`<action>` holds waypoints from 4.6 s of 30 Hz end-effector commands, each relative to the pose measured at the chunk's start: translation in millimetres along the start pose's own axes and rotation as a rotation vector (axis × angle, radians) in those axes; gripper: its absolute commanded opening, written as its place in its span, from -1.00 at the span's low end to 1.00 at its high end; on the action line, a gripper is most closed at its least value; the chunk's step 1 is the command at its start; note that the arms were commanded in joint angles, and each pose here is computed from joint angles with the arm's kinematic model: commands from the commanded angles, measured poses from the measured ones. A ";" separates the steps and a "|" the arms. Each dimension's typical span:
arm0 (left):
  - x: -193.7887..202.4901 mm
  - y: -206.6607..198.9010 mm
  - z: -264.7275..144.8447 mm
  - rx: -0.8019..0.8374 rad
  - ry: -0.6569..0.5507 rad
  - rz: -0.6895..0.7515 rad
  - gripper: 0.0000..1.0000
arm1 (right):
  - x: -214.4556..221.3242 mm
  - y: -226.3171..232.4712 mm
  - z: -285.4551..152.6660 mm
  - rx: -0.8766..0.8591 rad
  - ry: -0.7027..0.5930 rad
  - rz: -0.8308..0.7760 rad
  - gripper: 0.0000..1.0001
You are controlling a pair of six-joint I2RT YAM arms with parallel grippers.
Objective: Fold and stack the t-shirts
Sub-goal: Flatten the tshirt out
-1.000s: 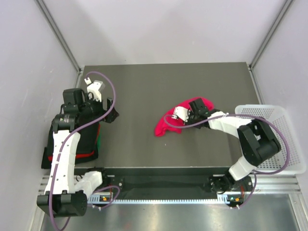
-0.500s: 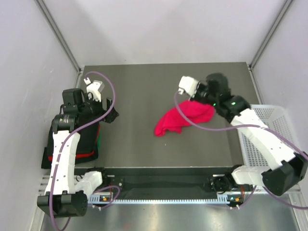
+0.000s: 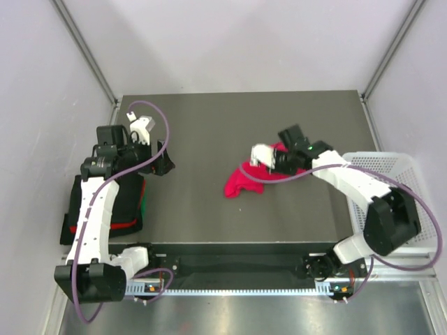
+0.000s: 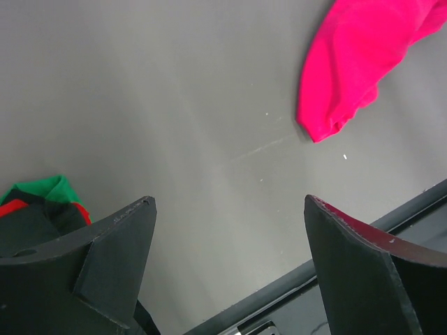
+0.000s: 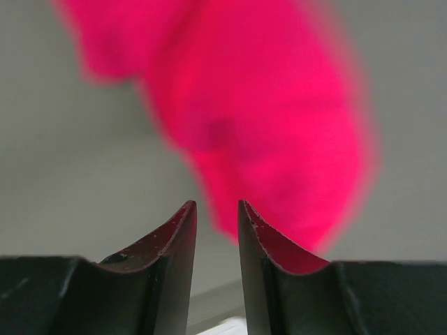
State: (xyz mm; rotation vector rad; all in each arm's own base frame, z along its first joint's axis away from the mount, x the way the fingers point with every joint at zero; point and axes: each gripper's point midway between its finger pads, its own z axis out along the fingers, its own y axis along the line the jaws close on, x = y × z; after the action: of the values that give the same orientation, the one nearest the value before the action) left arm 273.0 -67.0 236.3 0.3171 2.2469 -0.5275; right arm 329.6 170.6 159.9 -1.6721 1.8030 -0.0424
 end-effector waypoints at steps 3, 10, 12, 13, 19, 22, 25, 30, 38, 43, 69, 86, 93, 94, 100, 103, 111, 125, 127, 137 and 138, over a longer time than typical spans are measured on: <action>-15.5 0.2 -1.0 0.004 -0.055 0.023 0.81 | 56.4 34.2 8.4 -0.098 0.145 -0.054 -0.38; -14.7 -3.8 -3.3 0.016 -0.060 0.025 0.81 | 86.6 27.5 29.8 -0.124 0.208 0.010 -0.25; -12.4 -4.2 -4.6 0.013 -0.060 0.027 0.81 | 91.4 24.2 35.5 -0.122 0.213 0.030 -0.21; -12.2 -3.8 -5.2 0.010 -0.061 0.027 0.81 | 91.7 22.2 37.9 -0.122 0.213 0.034 -0.17; -9.0 -3.2 -5.8 0.002 -0.059 0.031 0.81 | 101.5 25.7 59.6 -0.163 0.241 0.059 -0.14; -8.3 -3.0 -5.9 0.001 -0.057 0.032 0.81 | 103.0 25.4 64.7 -0.168 0.248 0.066 -0.12; -9.5 -2.5 -6.3 -0.003 -0.063 0.031 0.81 | 104.8 23.1 67.7 -0.158 0.251 0.081 -0.16; -9.2 -3.2 -5.6 0.004 -0.062 0.030 0.81 | 113.3 18.8 74.6 -0.126 0.296 0.103 -0.23; -4.5 -10.8 1.5 0.068 -0.038 0.005 0.80 | 127.0 12.5 85.1 -0.086 0.366 0.129 -0.55; -8.7 -8.8 7.0 0.078 -0.013 -0.009 0.78 | 96.5 -22.1 52.0 0.068 0.267 0.135 -1.00; 57.8 -90.3 131.8 0.228 0.437 0.328 0.80 | -40.0 -136.2 -112.7 0.578 -0.073 0.055 -1.00; 108.6 -113.9 213.9 0.216 0.692 0.404 0.54 | -0.9 -148.1 -116.4 0.603 -0.038 0.206 -1.00; 132.9 -119.2 214.6 0.267 0.781 0.387 0.36 | 8.2 -146.5 -109.5 0.594 -0.026 0.238 -1.00; 136.8 -118.4 214.8 0.271 0.797 0.386 0.30 | 9.4 -146.4 -108.9 0.592 -0.024 0.242 -1.00; 111.1 -118.1 201.2 0.233 0.729 0.422 -1.00 | 8.6 -149.1 -117.0 0.610 -0.042 0.267 -1.00; 69.9 -112.2 173.7 0.149 0.595 0.492 -1.00 | -1.0 -146.3 -133.2 0.617 -0.101 0.299 -1.00; -36.2 -90.5 55.5 -0.025 0.230 0.882 -1.00 | -40.1 -74.4 -162.5 0.368 -0.376 0.431 -1.00; -64.6 -63.2 7.8 -0.088 0.058 0.865 -1.00 | -45.2 -43.1 -187.9 0.324 -0.481 0.413 -1.00; -91.5 -42.8 36.6 -0.206 -0.010 0.899 -1.00 | -28.8 -61.5 -162.6 0.363 -0.424 0.448 -1.00; -209.1 55.5 118.4 -0.683 -0.129 0.560 0.00 | 41.0 -203.5 -97.7 0.541 -0.282 0.768 -0.35; -205.0 52.9 115.2 -0.673 -0.137 0.513 0.13 | 45.8 -202.3 -103.1 0.539 -0.286 0.772 -0.32</action>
State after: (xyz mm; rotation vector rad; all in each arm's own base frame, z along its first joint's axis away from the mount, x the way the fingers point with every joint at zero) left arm 494.1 -97.1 195.7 0.8271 2.1695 0.4316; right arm 448.1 71.7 227.3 -0.6717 2.0460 0.0907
